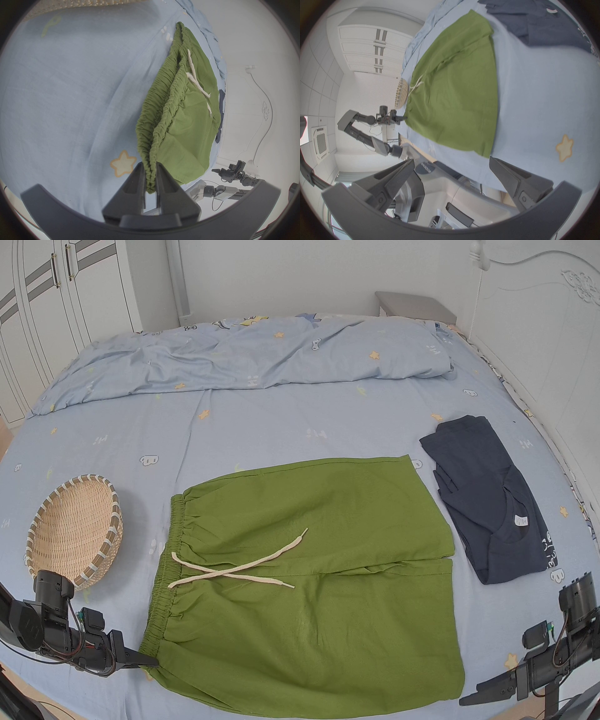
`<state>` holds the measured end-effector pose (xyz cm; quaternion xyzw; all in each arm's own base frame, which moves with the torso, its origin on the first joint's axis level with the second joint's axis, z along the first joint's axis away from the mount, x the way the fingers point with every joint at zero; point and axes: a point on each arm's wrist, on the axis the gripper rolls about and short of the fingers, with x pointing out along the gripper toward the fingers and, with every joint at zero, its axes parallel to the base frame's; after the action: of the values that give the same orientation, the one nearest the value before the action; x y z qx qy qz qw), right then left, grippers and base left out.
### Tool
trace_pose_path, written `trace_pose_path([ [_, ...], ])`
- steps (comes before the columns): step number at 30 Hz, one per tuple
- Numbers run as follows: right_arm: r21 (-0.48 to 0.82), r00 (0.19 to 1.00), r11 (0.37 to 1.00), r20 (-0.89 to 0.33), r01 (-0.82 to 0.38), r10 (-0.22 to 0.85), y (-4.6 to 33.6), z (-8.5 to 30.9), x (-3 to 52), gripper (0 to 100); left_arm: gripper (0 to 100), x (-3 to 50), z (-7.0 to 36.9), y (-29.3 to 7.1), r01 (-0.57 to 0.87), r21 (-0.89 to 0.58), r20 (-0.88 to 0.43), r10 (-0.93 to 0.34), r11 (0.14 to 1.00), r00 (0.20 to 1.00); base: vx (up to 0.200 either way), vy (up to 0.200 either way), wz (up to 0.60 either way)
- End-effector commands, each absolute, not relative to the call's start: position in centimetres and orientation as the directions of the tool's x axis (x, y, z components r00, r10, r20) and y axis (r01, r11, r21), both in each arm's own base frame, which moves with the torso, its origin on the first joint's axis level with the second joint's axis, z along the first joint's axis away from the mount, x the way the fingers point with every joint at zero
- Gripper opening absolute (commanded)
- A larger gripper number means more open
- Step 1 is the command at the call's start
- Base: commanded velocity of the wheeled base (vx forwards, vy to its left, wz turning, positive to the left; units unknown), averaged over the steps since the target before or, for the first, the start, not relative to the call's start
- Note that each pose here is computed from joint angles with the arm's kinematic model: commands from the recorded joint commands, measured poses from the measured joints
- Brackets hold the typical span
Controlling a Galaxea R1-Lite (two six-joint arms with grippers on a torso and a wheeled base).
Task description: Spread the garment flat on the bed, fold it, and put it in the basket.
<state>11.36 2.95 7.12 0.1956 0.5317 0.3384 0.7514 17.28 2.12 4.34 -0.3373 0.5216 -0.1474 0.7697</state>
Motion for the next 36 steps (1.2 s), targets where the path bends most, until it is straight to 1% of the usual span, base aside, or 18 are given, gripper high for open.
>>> trace_pose_path([
  [1, 0.664, 0.134, 0.685, -0.682, -0.299, 0.719, 3.4, 6.1, 10.6, 100, 0, 17.3, 4.4, 2.2, -0.125, -0.673, -0.703, -0.577, 0.729, 0.416, 0.0, 0.0, 0.0],
  [2, 0.667, 0.112, 0.687, -0.689, -0.288, 0.716, 3.5, 5.5, 10.9, 100, 0, 17.4, 4.4, 2.2, -0.123, -0.673, -0.702, -0.577, 0.73, 0.418, 0.0, 0.0, 0.0],
  [4, 0.669, 0.107, 0.689, -0.691, -0.279, 0.715, 3.6, 4.8, 11.2, 100, 0, 17.5, 4.5, 2.3, -0.123, -0.672, -0.701, -0.573, 0.73, 0.424, 0.0, 0.0, 0.0],
  [13, 0.662, 0.122, 0.692, -0.692, -0.286, 0.712, 3.7, 2.4, 11.8, 100, 0, 17.5, 4.5, 2.5, -0.13, -0.672, -0.7, -0.568, 0.729, 0.433, 0.0, 0.0, 0.0],
  [15, 0.666, 0.113, 0.694, -0.694, -0.275, 0.711, 3.7, 2.0, 12.1, 100, 0, 17.5, 4.5, 2.5, -0.13, -0.671, -0.7, -0.567, 0.73, 0.434, 0.0, 0.0, 0.0],
  [36, 0.665, 0.08, 0.67, -0.687, -0.33, 0.722, 4.9, 1.0, 13.2, 100, 0, 17.5, 4.5, 2.5, -0.119, -0.671, -0.695, -0.565, 0.732, 0.444, 0.0, 0.0, 0.0],
])
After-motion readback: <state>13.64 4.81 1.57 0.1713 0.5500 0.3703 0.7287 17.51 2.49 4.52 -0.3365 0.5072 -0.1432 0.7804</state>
